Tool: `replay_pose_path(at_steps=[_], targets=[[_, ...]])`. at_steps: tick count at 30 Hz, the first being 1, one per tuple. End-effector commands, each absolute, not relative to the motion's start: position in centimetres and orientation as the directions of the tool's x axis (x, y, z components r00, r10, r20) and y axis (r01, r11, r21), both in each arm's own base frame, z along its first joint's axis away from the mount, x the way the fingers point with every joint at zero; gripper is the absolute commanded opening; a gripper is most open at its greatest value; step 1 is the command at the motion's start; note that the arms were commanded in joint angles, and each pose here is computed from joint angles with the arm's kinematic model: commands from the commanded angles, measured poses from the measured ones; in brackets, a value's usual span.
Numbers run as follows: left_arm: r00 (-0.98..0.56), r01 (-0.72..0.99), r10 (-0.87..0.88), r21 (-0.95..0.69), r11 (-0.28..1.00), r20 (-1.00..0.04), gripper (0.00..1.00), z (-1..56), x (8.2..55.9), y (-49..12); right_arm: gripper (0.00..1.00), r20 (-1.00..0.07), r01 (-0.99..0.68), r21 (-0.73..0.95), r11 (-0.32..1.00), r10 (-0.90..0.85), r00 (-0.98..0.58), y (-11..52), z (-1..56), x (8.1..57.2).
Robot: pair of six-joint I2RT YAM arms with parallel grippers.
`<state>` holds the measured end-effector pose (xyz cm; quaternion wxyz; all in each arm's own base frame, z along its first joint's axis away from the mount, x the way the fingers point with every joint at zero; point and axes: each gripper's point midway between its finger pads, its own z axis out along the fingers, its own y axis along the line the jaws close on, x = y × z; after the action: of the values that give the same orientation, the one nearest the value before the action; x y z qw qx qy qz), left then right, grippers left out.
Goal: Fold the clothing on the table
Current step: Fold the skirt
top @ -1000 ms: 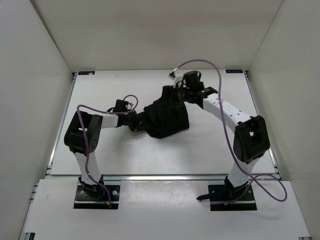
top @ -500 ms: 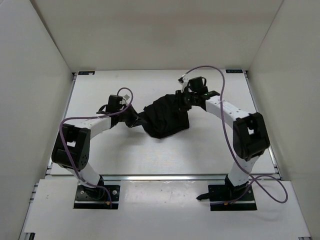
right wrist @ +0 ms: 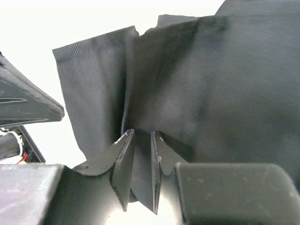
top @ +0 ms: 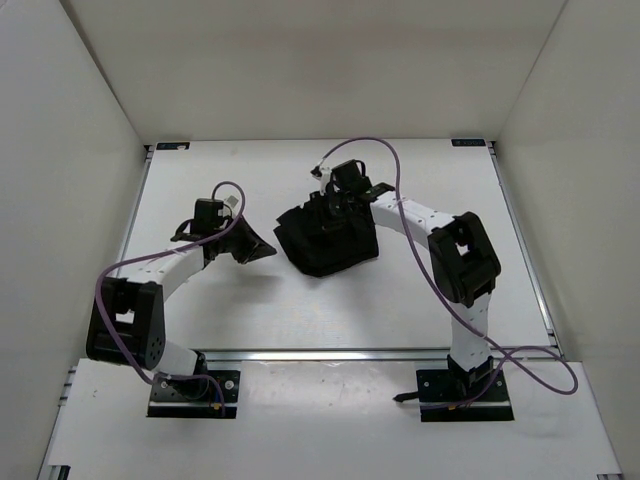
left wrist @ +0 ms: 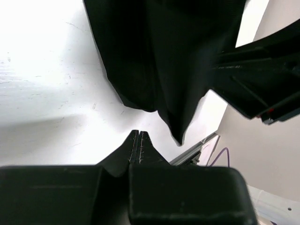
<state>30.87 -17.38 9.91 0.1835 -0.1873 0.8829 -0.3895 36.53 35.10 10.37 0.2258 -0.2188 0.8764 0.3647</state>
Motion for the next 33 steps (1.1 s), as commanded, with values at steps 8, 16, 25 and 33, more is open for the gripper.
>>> replay_pose_path(at_steps=[8,16,25,33], targets=[[-0.875,-0.073,-0.409,-0.763,0.643,-0.261,0.00,12.5,31.6,-18.7,0.06,-0.583,-0.571,0.522,0.634,-0.225,-0.781,35.7,11.7,37.4],[-0.837,0.060,-0.265,-0.561,0.826,-0.479,0.03,13.3,34.5,-21.5,0.00,-0.735,-0.540,0.380,0.751,-0.109,-0.669,29.0,19.7,42.8],[-0.826,0.114,-0.184,-0.478,0.871,-0.532,0.32,10.1,34.2,-24.5,0.00,-0.594,-0.423,0.408,0.809,-0.116,-0.796,23.0,12.3,41.4],[-0.895,0.062,-0.120,-0.387,0.920,-0.430,0.22,3.1,32.5,-23.8,0.00,-0.519,-0.416,0.430,0.802,-0.158,-0.840,23.7,5.8,39.9]])
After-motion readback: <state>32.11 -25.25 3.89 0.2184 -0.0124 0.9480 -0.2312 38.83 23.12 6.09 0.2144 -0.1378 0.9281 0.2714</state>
